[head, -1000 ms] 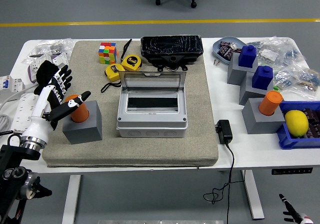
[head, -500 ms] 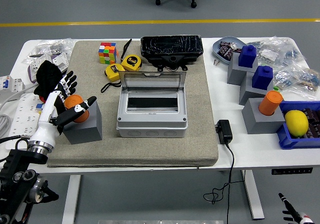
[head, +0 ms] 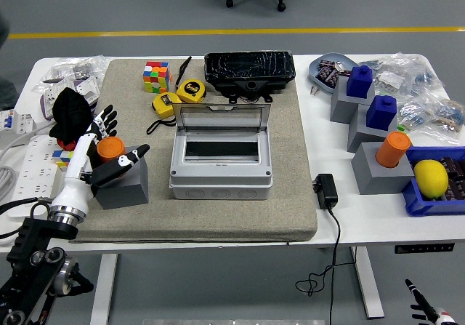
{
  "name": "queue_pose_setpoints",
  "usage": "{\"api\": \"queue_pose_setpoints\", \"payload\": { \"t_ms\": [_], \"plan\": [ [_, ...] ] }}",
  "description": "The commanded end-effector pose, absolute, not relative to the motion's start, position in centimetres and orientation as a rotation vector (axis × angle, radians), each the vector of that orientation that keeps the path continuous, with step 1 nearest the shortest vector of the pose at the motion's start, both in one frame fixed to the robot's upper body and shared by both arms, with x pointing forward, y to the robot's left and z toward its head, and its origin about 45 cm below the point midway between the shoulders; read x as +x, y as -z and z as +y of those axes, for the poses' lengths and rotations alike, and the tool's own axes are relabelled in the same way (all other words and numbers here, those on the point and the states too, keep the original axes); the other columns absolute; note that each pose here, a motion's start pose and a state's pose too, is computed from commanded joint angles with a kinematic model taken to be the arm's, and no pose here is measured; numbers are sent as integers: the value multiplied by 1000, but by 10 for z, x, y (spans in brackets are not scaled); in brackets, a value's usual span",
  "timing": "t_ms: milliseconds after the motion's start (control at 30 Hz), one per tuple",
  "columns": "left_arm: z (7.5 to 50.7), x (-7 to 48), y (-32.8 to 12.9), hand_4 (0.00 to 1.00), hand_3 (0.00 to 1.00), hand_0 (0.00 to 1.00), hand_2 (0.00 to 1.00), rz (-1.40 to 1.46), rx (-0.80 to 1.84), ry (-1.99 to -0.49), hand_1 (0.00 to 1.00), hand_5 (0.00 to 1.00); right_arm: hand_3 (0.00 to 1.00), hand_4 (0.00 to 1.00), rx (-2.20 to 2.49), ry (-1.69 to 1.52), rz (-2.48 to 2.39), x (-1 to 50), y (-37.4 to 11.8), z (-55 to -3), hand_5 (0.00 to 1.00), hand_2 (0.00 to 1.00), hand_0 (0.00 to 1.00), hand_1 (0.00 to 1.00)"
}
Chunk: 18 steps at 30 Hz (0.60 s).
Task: Fetch the battery,place it into the box,close the lid of the box
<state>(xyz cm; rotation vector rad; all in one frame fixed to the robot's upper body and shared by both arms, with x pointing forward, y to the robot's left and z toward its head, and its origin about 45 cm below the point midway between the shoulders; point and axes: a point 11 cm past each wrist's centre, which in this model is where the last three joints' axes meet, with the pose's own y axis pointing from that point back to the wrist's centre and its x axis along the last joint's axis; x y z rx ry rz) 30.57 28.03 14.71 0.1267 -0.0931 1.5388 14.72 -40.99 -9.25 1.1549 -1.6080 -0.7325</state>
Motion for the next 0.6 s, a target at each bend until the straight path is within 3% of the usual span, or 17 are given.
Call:
{"api": "queue_pose_setpoints", "payload": {
  "t_ms": [367, 400, 567, 600],
  "plan": [
    [274, 306, -142, 998, 923, 806, 882, -102, 145, -1551, 900, 2, 804, 998, 1154, 734, -1612, 148, 92, -410, 998, 808, 992, 878],
    [274, 306, -141, 998, 733, 690, 677, -103, 148, -1553, 751, 2, 804, 998, 1154, 735, -1612, 147, 93, -410, 998, 808, 992, 879],
    [273, 306, -139, 998, 733, 690, 677, -106, 151, -1565, 751, 2, 804, 998, 1152, 737, -1612, 147, 93, -409, 998, 808, 992, 879],
    [273, 306, -140, 998, 435, 458, 410, -107, 151, -1566, 518, 2, 804, 998, 1152, 737, -1613, 147, 93, -409, 998, 808, 992, 878]
  ]
}}
